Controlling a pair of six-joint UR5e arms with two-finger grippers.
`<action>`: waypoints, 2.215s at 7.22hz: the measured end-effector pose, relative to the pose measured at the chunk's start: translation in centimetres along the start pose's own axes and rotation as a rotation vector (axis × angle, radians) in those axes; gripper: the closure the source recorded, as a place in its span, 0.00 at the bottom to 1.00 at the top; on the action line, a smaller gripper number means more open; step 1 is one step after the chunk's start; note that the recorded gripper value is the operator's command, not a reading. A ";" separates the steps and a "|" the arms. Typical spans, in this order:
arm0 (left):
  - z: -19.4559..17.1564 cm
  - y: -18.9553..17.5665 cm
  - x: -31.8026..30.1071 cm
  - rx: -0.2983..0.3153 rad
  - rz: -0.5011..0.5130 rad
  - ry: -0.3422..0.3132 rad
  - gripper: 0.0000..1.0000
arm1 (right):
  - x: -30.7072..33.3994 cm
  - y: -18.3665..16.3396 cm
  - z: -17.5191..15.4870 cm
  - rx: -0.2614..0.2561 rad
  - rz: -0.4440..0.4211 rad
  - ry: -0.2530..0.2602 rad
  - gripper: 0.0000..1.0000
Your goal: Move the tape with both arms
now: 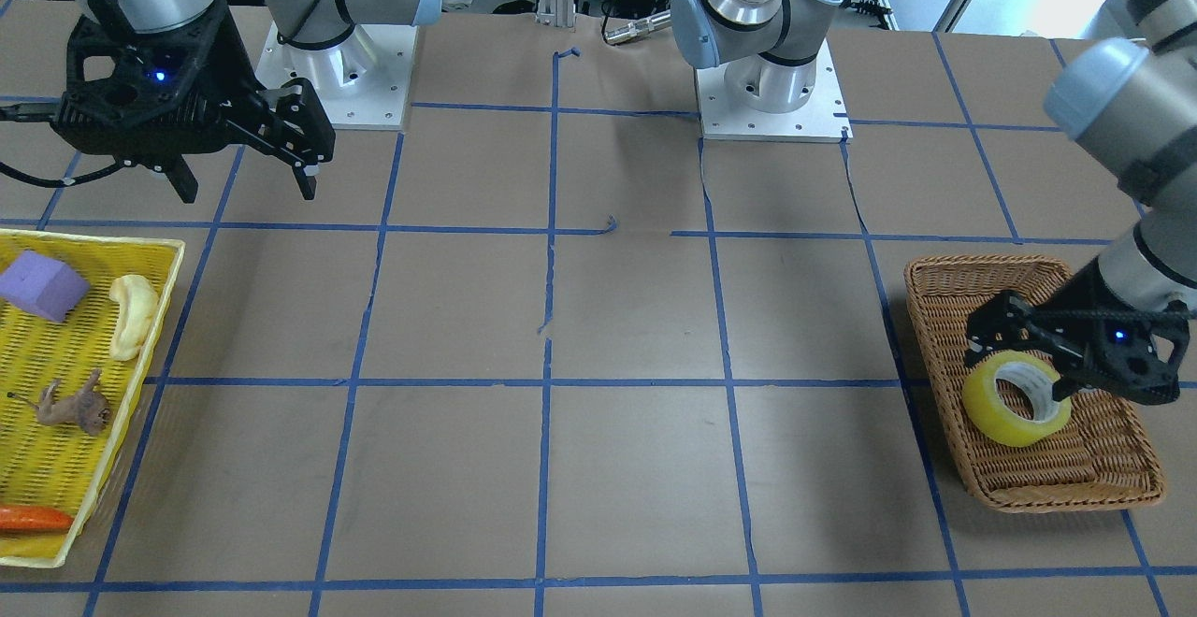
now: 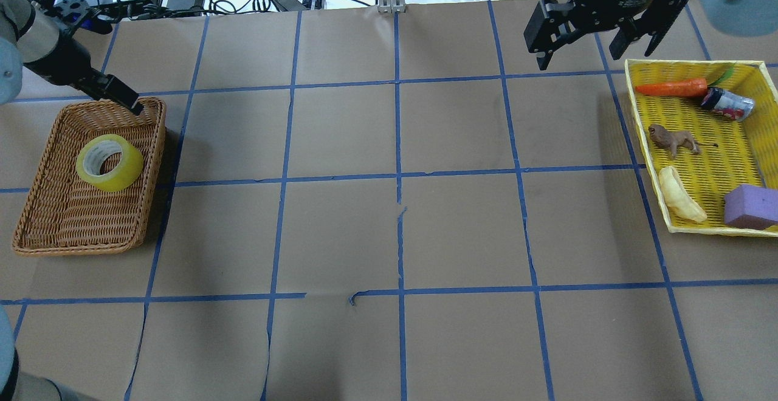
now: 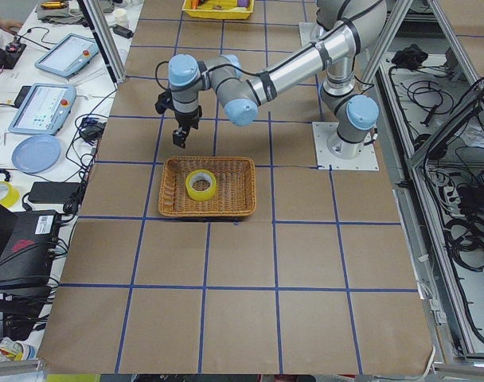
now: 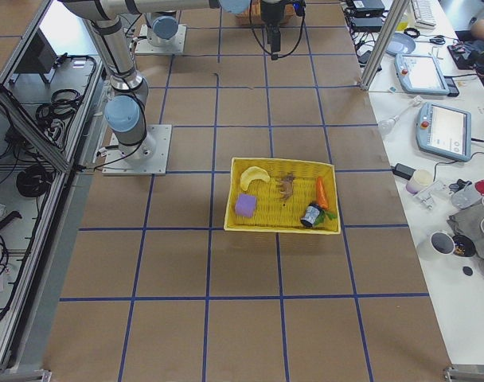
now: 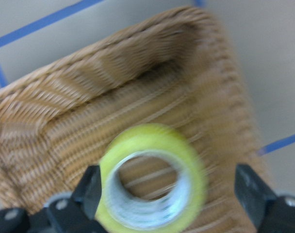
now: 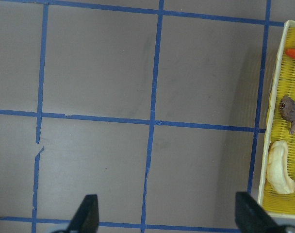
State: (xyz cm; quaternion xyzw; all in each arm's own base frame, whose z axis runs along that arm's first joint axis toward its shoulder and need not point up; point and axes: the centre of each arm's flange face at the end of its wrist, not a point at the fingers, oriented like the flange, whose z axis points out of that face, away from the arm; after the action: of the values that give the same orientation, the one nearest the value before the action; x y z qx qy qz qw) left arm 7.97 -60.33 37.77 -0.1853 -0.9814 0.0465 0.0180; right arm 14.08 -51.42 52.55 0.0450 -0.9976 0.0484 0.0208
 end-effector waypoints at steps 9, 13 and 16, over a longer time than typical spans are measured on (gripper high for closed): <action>-12.5 1.7 26.4 -0.027 -0.389 -0.101 0.00 | 0.0 0.0 -0.3 0.006 0.000 -0.001 0.00; -12.6 -1.5 26.8 0.004 -0.394 -0.090 0.00 | -0.1 0.0 -0.2 0.005 0.000 -0.006 0.00; -12.9 -2.3 26.2 0.004 -0.319 -0.072 0.00 | -0.1 0.0 -0.2 0.005 0.000 -0.007 0.00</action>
State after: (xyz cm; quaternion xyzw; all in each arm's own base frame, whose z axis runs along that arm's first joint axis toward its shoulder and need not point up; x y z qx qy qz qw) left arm -16.60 -51.74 51.28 -0.0254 -0.9983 0.0514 -0.0096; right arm 14.15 -51.40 52.76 0.0453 -0.9976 0.0505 0.0170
